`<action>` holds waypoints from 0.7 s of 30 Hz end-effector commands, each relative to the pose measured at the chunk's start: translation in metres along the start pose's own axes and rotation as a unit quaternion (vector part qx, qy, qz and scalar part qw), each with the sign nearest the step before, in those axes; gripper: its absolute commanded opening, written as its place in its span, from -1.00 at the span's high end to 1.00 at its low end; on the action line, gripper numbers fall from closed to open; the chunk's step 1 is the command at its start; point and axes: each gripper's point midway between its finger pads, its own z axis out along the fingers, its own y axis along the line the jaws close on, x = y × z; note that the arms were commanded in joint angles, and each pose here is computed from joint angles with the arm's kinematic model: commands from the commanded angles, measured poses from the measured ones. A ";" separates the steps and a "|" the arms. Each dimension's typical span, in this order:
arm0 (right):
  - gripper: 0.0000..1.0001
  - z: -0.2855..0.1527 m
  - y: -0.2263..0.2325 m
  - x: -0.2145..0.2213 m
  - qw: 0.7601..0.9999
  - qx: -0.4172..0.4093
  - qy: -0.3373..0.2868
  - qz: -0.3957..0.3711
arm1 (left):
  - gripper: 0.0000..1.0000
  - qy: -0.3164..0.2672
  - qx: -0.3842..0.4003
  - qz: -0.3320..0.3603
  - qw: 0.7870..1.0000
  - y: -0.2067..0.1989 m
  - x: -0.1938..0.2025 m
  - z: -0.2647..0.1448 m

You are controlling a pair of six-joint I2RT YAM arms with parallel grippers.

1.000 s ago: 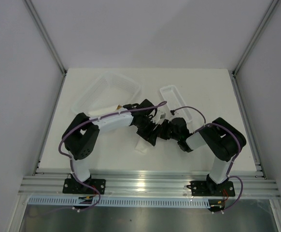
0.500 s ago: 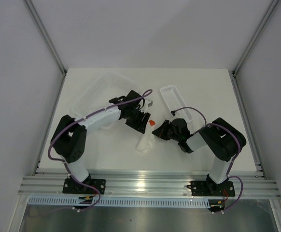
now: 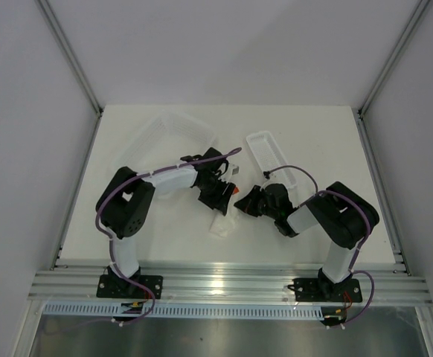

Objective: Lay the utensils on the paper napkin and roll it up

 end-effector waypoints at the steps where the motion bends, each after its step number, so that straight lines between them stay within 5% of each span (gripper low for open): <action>1: 1.00 -0.011 -0.040 0.033 0.997 0.069 0.046 -0.007 | -0.20 -0.003 0.048 -0.010 0.999 -0.017 -0.006 0.009; 15: 1.00 -0.013 -0.035 0.033 0.998 0.049 0.036 0.004 | 0.10 0.031 0.115 -0.043 0.992 -0.034 0.002 0.029; 21: 1.00 -0.014 -0.032 0.032 0.998 0.045 0.033 0.005 | 0.43 0.033 0.109 -0.058 0.992 -0.021 0.000 0.035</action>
